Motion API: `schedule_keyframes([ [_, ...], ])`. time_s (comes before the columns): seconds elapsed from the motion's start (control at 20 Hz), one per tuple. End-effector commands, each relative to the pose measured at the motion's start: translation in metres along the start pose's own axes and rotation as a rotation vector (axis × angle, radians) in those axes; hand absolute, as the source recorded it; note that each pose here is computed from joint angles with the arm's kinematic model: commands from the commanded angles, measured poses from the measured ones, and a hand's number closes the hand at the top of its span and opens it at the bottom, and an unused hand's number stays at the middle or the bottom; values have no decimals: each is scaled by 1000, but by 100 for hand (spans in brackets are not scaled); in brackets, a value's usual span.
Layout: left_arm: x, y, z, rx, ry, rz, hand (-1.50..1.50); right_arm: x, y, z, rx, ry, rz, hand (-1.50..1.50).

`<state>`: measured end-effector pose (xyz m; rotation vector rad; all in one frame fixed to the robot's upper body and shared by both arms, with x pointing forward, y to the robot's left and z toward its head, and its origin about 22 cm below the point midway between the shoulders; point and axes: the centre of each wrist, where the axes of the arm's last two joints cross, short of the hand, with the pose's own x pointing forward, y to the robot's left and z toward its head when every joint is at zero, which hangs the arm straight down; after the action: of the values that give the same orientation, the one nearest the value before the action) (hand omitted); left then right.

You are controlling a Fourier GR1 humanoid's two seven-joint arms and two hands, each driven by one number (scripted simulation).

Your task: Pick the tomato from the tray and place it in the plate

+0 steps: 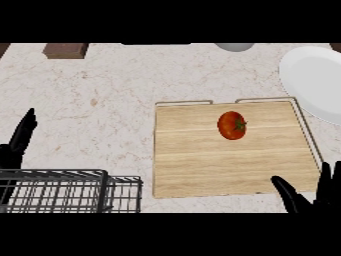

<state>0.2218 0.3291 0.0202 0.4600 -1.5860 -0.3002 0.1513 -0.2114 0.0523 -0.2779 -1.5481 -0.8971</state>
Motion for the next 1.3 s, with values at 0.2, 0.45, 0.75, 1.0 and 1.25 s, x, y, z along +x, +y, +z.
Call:
schedule_keyframes([
  [0.2, -9, -12, 2, -7, 66, -19, 0, 25, -10, -30, 117, 190, 206, -150],
  [0.45, -24, -2, -12, -4, 60, -13, 0, 24, 11, -45, 224, 280, 255, -150],
  [0.75, -18, 1, -2, -5, 56, -17, 0, 6, 7, -63, 339, 346, 441, -150],
  [1.0, -21, -17, 12, -20, 53, -11, 0, -18, 11, -87, 416, 382, 432, -150],
  [1.25, -16, 7, 3, -6, 60, -9, 0, -25, 25, -74, 475, 364, 439, -150],
])
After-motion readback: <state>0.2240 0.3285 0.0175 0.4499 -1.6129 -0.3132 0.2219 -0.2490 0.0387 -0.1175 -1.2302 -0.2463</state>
